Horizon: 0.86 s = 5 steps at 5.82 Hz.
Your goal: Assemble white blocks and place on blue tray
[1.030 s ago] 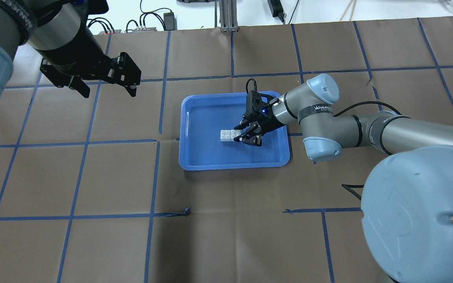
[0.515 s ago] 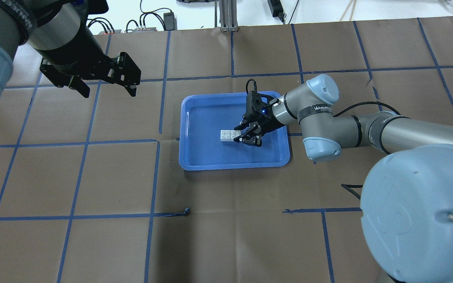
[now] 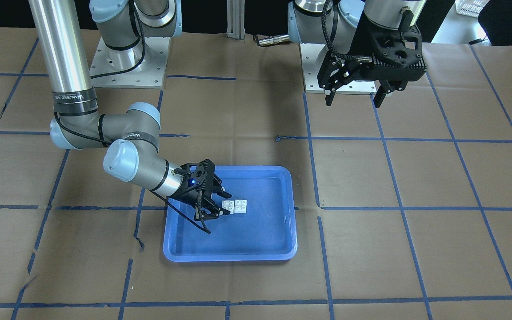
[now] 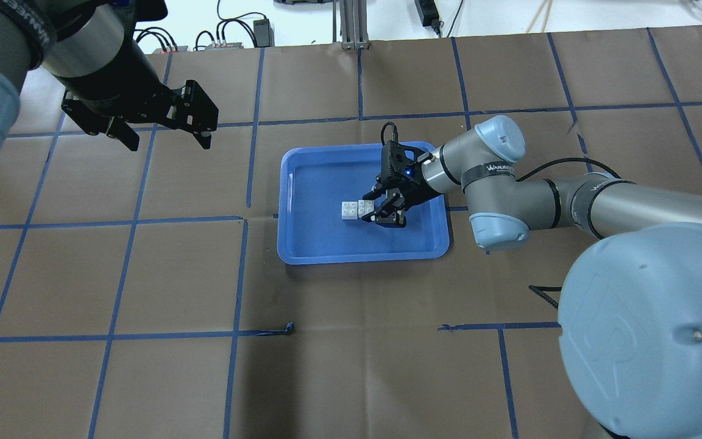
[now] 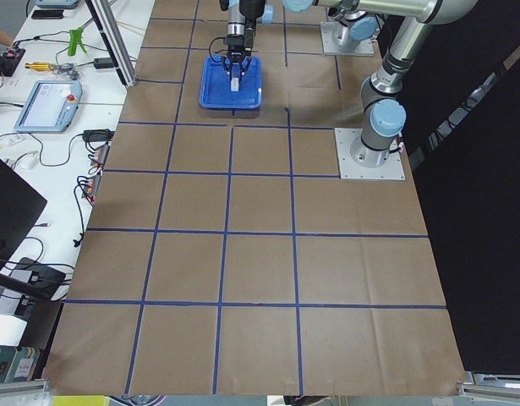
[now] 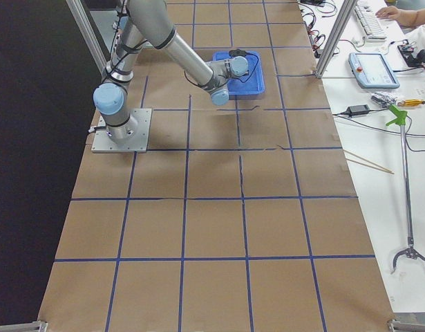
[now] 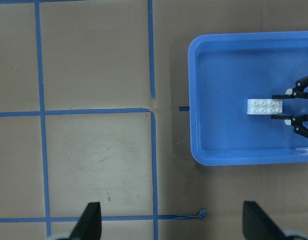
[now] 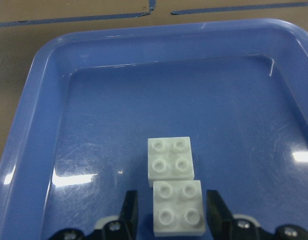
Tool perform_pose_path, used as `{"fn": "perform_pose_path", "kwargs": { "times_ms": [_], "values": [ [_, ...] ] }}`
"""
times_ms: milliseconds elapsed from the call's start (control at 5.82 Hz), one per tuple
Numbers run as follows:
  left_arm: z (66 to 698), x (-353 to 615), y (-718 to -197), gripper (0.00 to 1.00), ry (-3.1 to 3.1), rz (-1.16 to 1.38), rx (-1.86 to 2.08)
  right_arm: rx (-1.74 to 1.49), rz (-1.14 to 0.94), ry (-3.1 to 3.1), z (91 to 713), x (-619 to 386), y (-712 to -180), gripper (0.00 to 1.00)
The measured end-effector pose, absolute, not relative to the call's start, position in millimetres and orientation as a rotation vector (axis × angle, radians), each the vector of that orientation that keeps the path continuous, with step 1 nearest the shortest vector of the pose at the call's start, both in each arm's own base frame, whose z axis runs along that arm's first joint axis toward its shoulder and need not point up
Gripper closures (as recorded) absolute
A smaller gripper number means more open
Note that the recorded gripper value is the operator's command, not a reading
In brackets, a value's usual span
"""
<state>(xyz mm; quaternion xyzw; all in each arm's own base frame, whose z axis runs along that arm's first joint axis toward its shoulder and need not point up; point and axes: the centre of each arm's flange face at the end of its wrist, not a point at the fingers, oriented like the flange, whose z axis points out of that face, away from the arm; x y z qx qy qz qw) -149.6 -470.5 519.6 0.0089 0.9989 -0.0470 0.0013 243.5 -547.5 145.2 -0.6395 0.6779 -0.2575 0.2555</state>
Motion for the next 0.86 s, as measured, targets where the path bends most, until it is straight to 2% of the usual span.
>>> {"fn": "perform_pose_path", "kwargs": {
  "times_ms": [859],
  "values": [
    [519.5, -149.4, -470.6, 0.00, 3.136, -0.148, 0.025, -1.696, -0.636, 2.035, 176.4, 228.4, -555.7, 0.00]
  ]
}}
